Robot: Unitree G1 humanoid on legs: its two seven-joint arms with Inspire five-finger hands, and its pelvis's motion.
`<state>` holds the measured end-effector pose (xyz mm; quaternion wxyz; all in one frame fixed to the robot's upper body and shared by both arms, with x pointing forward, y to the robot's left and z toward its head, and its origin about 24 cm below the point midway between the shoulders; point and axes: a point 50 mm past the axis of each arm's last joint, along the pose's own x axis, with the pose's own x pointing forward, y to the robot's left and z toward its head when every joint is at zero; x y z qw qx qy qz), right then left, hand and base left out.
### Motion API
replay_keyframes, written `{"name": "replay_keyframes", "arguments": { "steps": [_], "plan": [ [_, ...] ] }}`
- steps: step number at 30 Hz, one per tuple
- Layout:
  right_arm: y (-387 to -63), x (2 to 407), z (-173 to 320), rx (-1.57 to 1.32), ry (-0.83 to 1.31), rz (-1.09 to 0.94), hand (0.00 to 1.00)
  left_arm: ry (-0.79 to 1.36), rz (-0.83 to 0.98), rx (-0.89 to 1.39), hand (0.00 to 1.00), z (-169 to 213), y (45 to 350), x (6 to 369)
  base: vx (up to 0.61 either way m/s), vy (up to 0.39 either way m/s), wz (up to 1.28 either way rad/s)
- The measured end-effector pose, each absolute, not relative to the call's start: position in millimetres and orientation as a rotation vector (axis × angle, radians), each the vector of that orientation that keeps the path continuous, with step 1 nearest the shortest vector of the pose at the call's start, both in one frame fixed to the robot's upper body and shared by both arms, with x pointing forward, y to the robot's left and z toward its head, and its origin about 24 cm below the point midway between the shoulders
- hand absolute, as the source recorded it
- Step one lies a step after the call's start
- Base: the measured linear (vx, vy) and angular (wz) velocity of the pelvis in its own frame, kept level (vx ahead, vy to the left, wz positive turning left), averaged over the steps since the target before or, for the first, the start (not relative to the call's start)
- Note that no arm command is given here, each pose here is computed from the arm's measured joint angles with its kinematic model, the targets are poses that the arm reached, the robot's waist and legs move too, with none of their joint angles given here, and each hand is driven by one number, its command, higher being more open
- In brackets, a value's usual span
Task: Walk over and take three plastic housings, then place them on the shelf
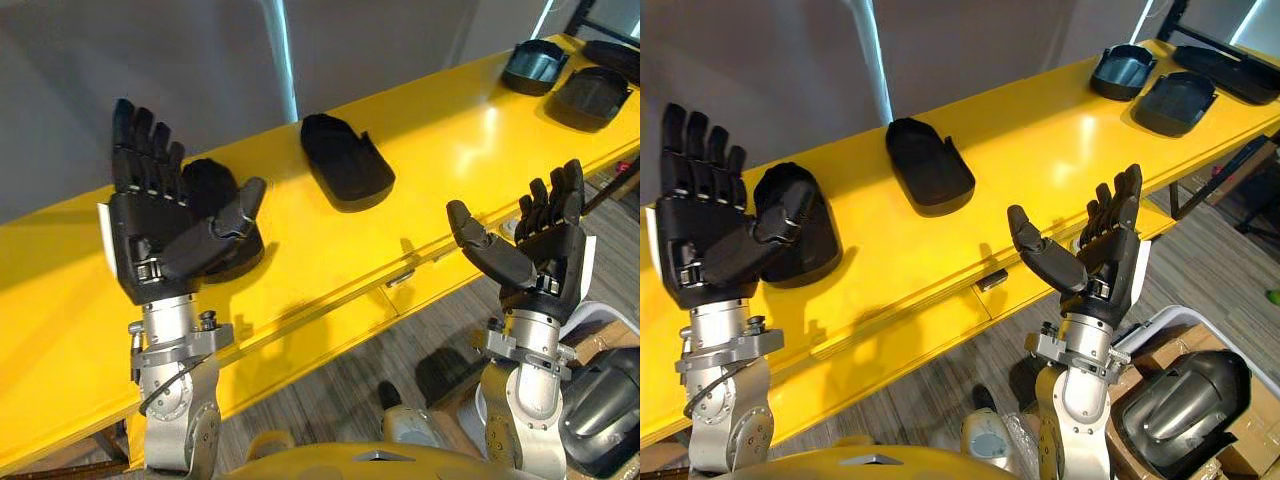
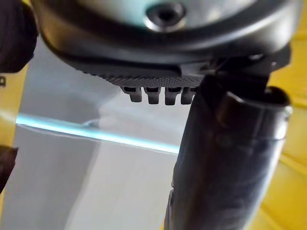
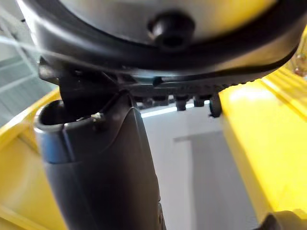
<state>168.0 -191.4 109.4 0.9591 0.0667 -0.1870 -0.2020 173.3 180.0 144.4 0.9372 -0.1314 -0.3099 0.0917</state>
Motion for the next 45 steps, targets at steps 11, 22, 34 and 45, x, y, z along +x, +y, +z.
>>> {"name": "replay_keyframes", "arguments": {
  "steps": [11, 22, 34, 45],
  "plan": [
    [-167, 223, 129, 0.203, -0.511, -0.246, 1.0, -0.672, 0.265, -0.182, 1.0, 151, 199, 171, -0.15, 0.024, -0.64],
    [-168, 216, 69, 0.16, -0.244, -0.262, 1.0, -0.461, 0.308, -0.744, 1.0, 99, 195, 174, -0.06, -0.445, -0.47],
    [-188, 182, 81, 0.147, -0.258, -0.369, 1.0, -0.436, 0.275, -0.692, 1.0, 100, 187, 171, -0.06, -0.155, -0.82],
    [-223, 198, 14, 0.067, 0.076, -0.526, 1.0, -0.432, 0.2, -0.67, 1.0, 100, 177, 191, -0.06, 0.057, -0.18]
  ]
}}
